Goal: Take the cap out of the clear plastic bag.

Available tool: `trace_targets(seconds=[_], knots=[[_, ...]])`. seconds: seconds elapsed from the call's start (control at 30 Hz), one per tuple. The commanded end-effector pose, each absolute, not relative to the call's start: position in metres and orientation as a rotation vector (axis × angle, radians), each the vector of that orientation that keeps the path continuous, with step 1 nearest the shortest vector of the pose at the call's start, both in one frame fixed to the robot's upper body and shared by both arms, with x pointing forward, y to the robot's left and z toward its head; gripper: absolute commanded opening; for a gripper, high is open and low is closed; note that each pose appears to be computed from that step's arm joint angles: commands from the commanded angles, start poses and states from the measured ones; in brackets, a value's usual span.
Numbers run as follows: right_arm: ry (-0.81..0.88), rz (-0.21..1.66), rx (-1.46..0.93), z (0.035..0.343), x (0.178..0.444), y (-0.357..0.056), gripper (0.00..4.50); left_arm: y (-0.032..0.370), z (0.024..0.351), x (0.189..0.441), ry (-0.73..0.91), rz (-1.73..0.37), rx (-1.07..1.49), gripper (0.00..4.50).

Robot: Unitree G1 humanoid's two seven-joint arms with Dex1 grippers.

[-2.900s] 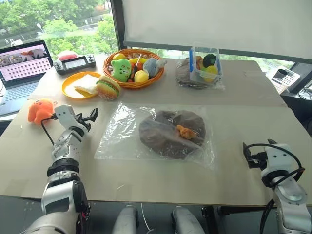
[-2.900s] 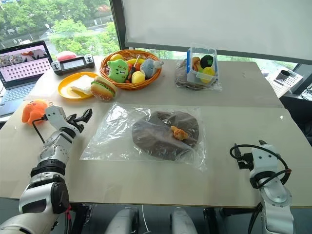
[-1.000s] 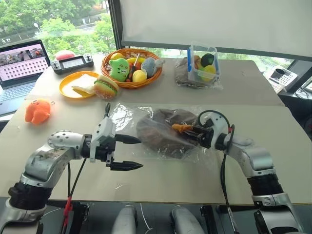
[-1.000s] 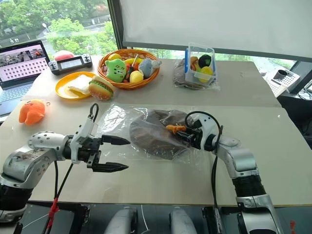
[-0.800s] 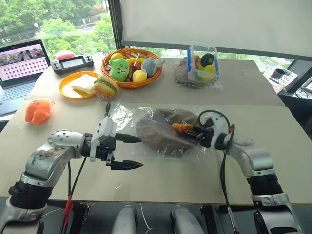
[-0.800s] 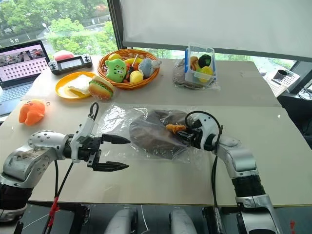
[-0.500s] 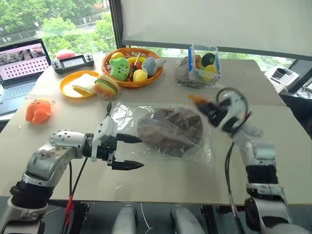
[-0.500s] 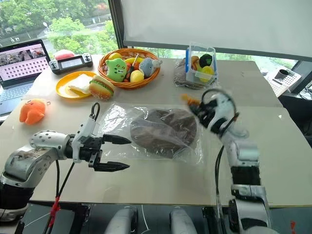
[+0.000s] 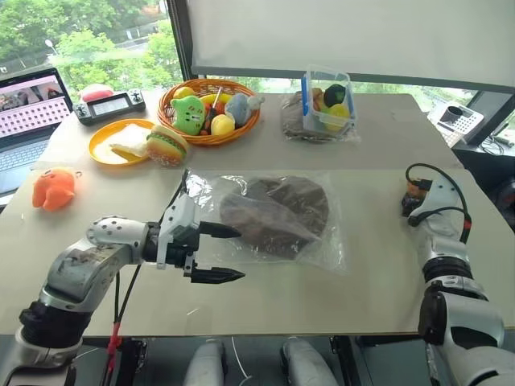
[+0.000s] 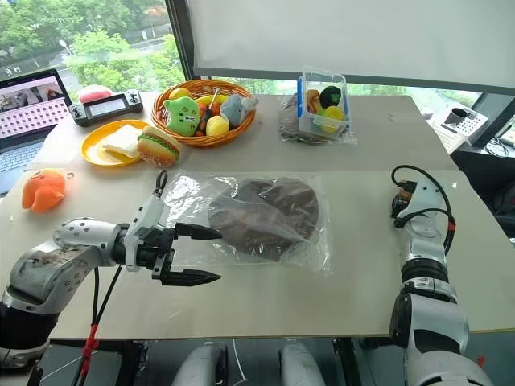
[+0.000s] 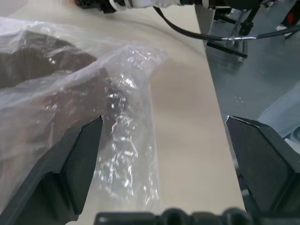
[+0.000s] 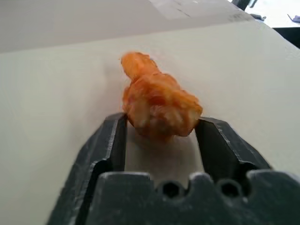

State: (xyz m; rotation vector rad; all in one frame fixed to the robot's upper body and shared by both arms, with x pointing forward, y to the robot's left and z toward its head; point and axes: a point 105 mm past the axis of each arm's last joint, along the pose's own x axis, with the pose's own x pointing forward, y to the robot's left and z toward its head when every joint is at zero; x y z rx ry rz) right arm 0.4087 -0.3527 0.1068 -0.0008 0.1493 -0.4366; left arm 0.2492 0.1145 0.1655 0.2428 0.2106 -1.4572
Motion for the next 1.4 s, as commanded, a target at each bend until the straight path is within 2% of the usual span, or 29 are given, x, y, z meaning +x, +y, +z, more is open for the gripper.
trace_targets(seconds=[0.03, 0.23, 0.43, 0.57, 0.67, 0.8, 0.83, 0.93, 1.13, 1.2, 1.33, 1.4], knots=[[0.039, -0.437, 0.007, 0.136, 0.413, -0.357, 4.38, 0.114, 0.175, 0.245, 0.173, -1.46, 0.26, 4.5], [-0.038, -0.464, -0.014, 0.153, 0.41, -0.362, 4.45, 0.113, 0.174, 0.247, 0.176, -1.464, 0.259, 4.5], [-0.291, -0.468, -0.062, 0.226, 0.396, -0.358, 4.45, 0.113, 0.175, 0.248, 0.173, -1.471, 0.25, 4.5], [-0.438, -0.218, -0.024, 0.274, 0.384, -0.313, 4.45, 0.108, 0.175, 0.251, 0.167, -1.473, 0.246, 4.5], [-0.426, 0.224, 0.085, 0.286, 0.356, -0.248, 4.45, 0.103, 0.173, 0.252, 0.162, -1.479, 0.237, 4.5], [-0.246, 0.684, 0.132, 0.265, 0.296, -0.193, 4.45, 0.098, 0.171, 0.25, 0.163, -1.504, 0.239, 4.5], [-0.156, 0.823, 0.113, 0.25, 0.271, -0.181, 4.45, 0.096, 0.171, 0.25, 0.16, -1.514, 0.236, 4.5], [0.074, 1.011, 0.09, 0.217, 0.227, -0.169, 4.45, 0.091, 0.169, 0.25, 0.158, -1.536, 0.247, 4.5], [0.352, 0.961, -0.057, 0.169, 0.204, -0.176, 4.45, 0.078, 0.162, 0.253, 0.147, -1.563, 0.259, 4.5], [0.361, 0.943, -0.067, 0.165, 0.201, -0.177, 4.45, 0.073, 0.16, 0.256, 0.134, -1.546, 0.264, 4.5], [0.314, 0.876, -0.044, 0.165, 0.201, -0.18, 4.45, 0.055, 0.144, 0.28, 0.102, -1.404, 0.325, 4.5], [0.31, 0.875, -0.043, 0.165, 0.196, -0.18, 4.45, 0.046, 0.139, 0.283, 0.105, -1.405, 0.324, 4.5]])
